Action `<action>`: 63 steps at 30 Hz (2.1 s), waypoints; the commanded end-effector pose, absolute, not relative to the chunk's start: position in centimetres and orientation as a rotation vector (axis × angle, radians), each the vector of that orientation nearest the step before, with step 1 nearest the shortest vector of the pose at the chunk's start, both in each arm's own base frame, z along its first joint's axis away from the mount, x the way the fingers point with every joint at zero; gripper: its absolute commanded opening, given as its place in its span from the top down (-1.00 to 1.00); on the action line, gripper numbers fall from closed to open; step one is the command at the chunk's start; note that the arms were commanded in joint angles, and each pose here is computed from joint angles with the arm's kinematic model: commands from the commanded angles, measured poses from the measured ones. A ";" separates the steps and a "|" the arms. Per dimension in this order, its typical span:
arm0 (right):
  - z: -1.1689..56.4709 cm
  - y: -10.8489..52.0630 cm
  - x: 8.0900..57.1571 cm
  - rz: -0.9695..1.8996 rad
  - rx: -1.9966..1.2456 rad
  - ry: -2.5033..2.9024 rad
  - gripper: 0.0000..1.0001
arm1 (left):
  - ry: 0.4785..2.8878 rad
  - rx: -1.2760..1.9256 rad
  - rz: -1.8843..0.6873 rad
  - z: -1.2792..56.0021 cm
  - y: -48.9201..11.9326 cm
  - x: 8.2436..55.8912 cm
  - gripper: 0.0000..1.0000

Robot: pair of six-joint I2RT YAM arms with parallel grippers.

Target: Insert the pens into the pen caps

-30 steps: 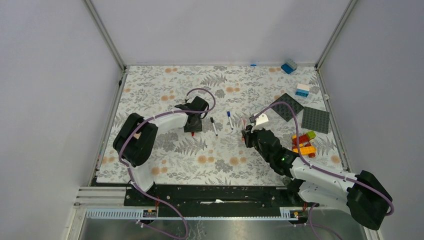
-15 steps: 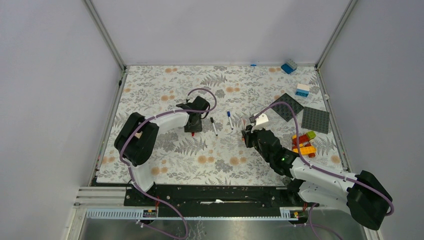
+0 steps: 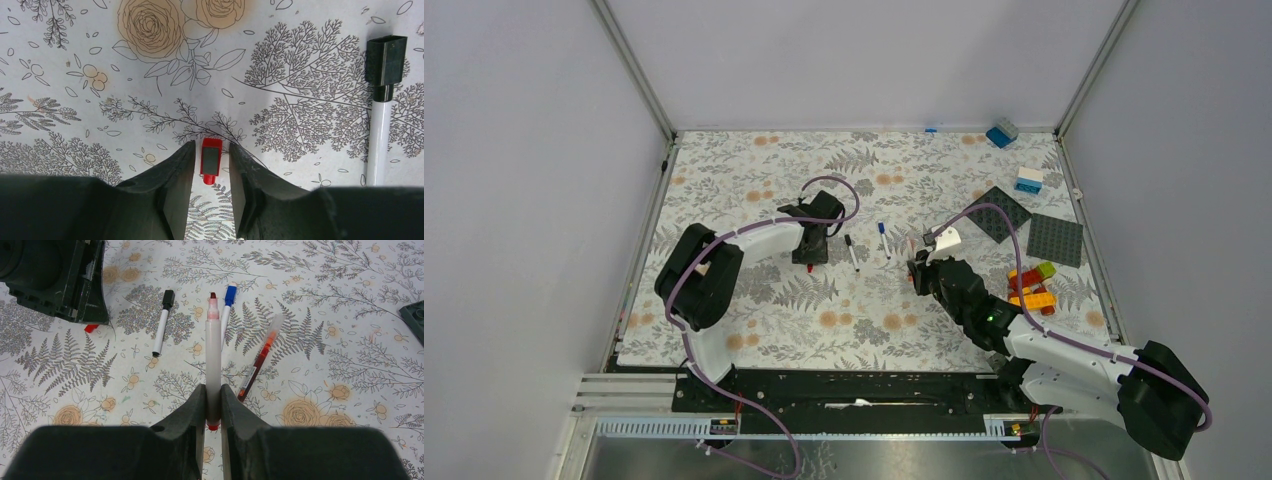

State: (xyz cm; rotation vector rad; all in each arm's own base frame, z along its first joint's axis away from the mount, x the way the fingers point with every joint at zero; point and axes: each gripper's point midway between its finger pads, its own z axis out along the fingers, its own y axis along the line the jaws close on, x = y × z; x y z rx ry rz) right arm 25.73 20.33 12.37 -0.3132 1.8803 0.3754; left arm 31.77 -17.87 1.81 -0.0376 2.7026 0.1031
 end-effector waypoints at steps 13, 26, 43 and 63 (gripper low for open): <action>14.7 20.8 26.7 0.384 -0.272 1.821 1.00 | 2.765 -0.011 0.153 0.4 -16.8 30.3 0.34; 14.6 20.8 26.7 0.380 -0.273 1.827 1.00 | 2.777 -0.016 0.149 0.3 -16.0 29.9 0.70; 14.8 20.0 26.8 0.363 -0.222 1.821 1.00 | 2.551 -0.018 -0.157 4.9 -18.0 30.9 1.00; 15.6 21.6 26.0 0.438 -0.337 1.804 1.00 | 2.222 -0.059 -0.552 13.0 -20.5 30.4 1.00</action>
